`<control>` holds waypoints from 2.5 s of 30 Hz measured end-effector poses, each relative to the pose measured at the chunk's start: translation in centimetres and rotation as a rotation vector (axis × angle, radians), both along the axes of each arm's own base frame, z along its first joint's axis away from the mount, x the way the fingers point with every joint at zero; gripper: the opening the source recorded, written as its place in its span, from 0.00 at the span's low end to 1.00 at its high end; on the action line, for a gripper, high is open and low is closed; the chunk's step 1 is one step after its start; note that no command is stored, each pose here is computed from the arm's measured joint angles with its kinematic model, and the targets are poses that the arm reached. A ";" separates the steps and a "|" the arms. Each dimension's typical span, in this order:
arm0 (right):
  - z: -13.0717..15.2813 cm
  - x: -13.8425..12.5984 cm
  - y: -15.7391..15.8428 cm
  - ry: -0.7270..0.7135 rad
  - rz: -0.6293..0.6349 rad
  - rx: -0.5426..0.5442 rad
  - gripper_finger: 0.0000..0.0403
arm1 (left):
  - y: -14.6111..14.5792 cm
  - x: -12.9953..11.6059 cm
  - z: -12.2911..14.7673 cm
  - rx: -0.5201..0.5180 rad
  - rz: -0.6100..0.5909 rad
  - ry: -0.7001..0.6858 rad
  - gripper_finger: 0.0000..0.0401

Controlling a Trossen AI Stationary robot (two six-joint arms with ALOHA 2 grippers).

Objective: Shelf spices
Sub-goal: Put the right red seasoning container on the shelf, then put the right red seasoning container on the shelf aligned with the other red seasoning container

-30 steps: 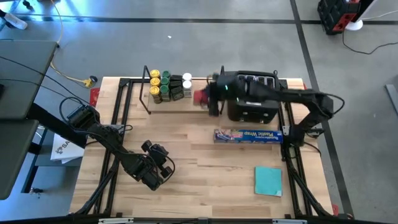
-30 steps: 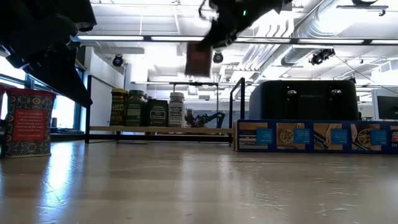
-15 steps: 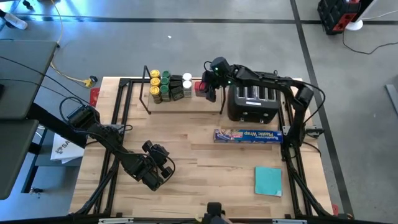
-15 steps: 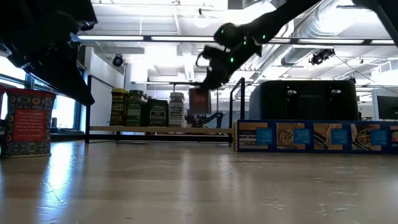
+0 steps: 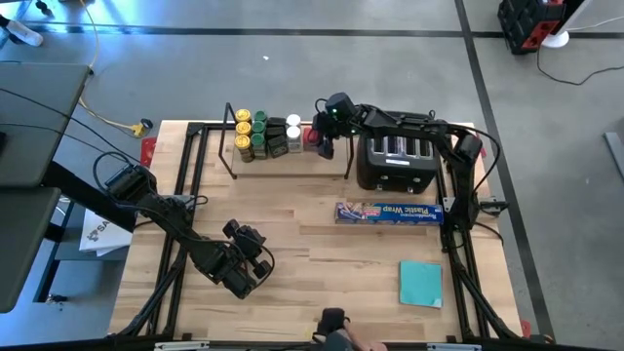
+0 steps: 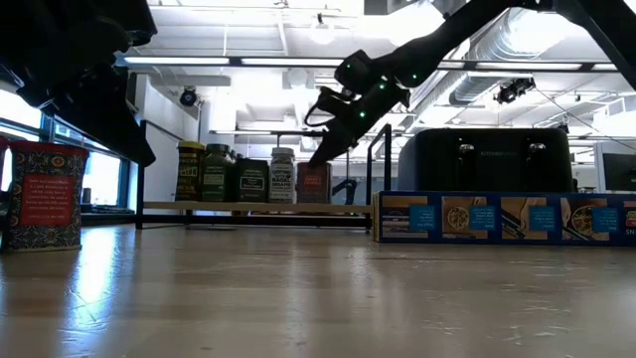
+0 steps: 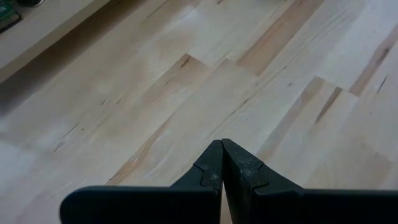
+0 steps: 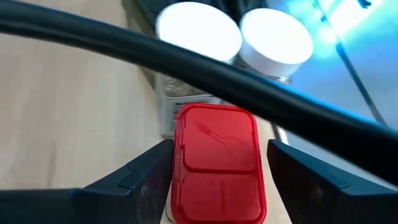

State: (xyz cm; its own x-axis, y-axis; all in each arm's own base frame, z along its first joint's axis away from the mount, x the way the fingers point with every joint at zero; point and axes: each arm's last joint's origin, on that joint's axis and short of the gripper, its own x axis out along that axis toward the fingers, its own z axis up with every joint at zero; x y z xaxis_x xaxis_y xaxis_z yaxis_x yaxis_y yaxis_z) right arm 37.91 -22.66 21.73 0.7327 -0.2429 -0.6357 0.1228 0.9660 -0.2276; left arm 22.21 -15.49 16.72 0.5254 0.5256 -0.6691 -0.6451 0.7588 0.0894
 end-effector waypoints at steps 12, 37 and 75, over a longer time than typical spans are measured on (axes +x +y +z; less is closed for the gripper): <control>0.1 -0.2 -0.5 0.043 -0.030 -0.119 0.64 | 0.0 0.0 0.0 0.000 0.000 -0.001 0.00; 10.3 -0.4 7.3 -0.006 0.136 -0.138 0.64 | -1.7 1.0 6.5 0.002 -0.130 0.040 0.00; 10.8 -9.9 32.7 0.072 0.360 -0.009 0.64 | 6.6 3.0 8.7 -0.223 -0.029 0.127 0.00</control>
